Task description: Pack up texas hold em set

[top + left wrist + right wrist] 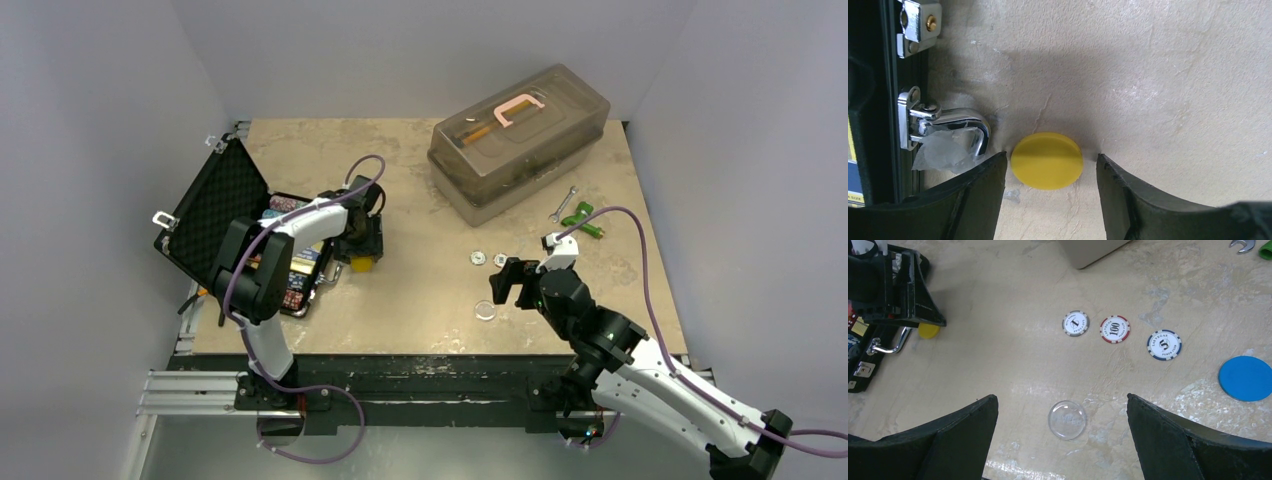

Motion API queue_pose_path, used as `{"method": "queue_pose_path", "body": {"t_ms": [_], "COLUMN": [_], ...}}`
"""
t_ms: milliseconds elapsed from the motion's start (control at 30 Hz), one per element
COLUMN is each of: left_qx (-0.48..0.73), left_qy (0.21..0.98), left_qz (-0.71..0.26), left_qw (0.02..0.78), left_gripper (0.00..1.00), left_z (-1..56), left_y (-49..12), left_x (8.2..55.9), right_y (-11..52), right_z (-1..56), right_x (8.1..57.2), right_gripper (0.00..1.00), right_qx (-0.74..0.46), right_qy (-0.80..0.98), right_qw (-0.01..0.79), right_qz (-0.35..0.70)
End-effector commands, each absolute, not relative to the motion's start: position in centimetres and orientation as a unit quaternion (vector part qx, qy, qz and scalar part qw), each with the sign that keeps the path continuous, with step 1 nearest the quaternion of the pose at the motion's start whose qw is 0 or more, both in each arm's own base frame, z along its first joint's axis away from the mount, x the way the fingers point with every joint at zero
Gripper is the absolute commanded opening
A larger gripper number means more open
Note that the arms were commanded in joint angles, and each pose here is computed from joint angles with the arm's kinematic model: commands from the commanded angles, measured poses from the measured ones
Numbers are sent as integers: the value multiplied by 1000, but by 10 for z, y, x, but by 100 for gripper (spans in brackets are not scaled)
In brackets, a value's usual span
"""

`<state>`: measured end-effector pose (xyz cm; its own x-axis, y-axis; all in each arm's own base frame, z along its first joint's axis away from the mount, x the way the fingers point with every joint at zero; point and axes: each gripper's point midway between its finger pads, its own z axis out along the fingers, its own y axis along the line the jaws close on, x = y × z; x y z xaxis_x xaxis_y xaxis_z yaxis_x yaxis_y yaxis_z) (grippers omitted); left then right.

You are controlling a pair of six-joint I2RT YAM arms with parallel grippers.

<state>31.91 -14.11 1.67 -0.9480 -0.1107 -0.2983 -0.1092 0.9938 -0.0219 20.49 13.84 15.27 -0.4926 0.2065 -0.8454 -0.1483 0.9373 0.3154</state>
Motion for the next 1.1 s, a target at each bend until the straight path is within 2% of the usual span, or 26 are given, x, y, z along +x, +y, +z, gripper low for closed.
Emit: {"method": "queue_pose_path", "body": {"t_ms": [0, 533, 667, 1067], "left_qx": [-62, -55, -54, -52], "left_qy": [985, 985, 982, 977], "left_qz": [1, -22, -40, -41], "left_qw": [158, 163, 175, 204], "left_gripper": [62, 38, 35, 35], "left_z": [15, 26, 40, 75], "left_y": [-141, -145, -151, -147], "left_x": [332, 325, 327, 333], "right_y": [142, 141, 141, 141], "right_z": [161, 160, 161, 161], "right_x": [208, 208, 208, 208], "right_gripper": [99, 99, 99, 99], "right_qx": [27, 27, 28, 28], "right_qy": [836, 836, 835, 835], "right_qw": [513, 513, 514, 514], "right_qz": [191, 192, 193, 193]}}
